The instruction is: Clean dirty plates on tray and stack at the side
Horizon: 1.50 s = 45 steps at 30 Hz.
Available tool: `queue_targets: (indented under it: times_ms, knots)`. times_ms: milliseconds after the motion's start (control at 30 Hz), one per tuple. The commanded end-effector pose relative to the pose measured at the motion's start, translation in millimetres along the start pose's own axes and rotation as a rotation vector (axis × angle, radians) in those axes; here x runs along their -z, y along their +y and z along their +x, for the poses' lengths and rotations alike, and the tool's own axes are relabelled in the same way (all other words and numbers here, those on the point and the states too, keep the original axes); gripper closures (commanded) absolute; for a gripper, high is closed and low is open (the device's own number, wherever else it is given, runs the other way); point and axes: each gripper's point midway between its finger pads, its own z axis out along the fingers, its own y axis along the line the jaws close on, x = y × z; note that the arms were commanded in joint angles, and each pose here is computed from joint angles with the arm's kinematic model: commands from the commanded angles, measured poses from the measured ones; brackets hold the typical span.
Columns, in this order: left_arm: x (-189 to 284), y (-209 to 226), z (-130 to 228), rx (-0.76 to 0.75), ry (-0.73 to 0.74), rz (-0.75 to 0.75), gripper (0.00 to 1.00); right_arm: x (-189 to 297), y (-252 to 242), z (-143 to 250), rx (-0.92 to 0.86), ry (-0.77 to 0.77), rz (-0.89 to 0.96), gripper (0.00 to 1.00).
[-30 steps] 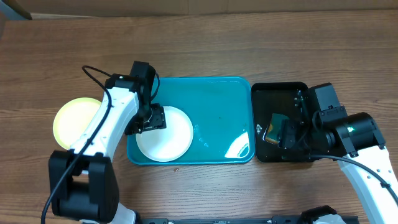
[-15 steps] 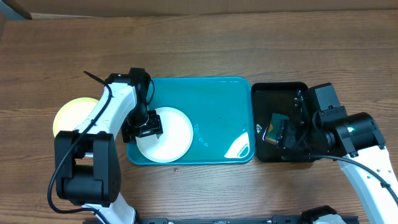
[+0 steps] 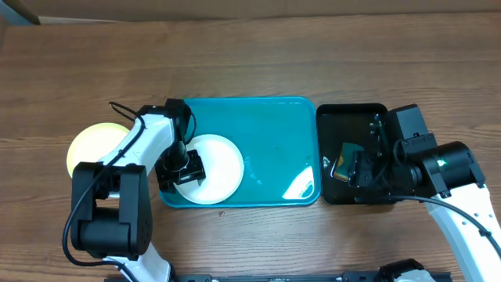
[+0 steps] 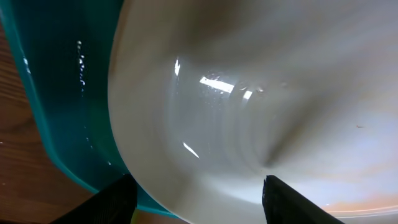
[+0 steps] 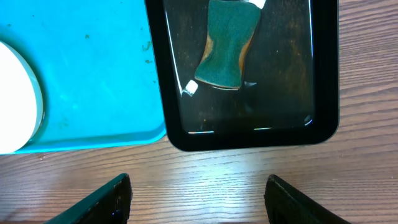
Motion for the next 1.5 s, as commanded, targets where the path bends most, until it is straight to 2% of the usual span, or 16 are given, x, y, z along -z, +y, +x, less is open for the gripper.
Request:
queue_targets:
  times_ms: [0, 67, 133, 167, 233, 267, 400, 467, 767, 1100, 1467]
  knots:
    - [-12, 1, 5, 0.020, 0.031, 0.002, 0.34, -1, 0, 0, 0.009, -0.005, 0.003, 0.30]
    - [-16, -1, 2, 0.018, 0.014, 0.014, 0.37, -1, 0, 1, 0.009, -0.004, 0.003, 0.30]
    - [-16, -6, -3, 0.015, -0.002, 0.035, 0.45, -1, 0, 1, 0.009, -0.004, 0.004, 0.30]
    - [-16, -8, -4, 0.014, -0.009, 0.047, 0.52, -1, 0, 1, 0.009, -0.004, 0.004, 0.30]
    - [-16, -11, -7, 0.013, -0.020, 0.061, 0.74, -1, 0, 1, 0.009, -0.004, 0.004, 0.30]
    - [-16, -11, -8, 0.013, -0.023, 0.062, 0.79, -1, 0, 1, 0.009, -0.004, 0.004, 0.30]
    - [-16, -13, -12, 0.012, -0.039, 0.069, 0.86, -1, 0, 1, 0.009, -0.003, 0.004, 0.30]
    - [-15, -14, -13, 0.012, -0.044, 0.072, 0.96, -1, 0, 1, 0.009, -0.003, 0.003, 0.30]
    - [12, -27, -32, 0.005, -0.111, 0.123, 0.96, -1, -1, 3, 0.008, 0.003, 0.006, 0.30]
    - [109, -27, -59, 0.000, -0.389, 0.156, 0.96, -1, -1, 3, 0.008, 0.004, 0.007, 0.30]
    - [150, -2, -56, 0.033, -0.557, 0.089, 0.96, -1, -1, 3, 0.008, 0.005, 0.007, 0.30]
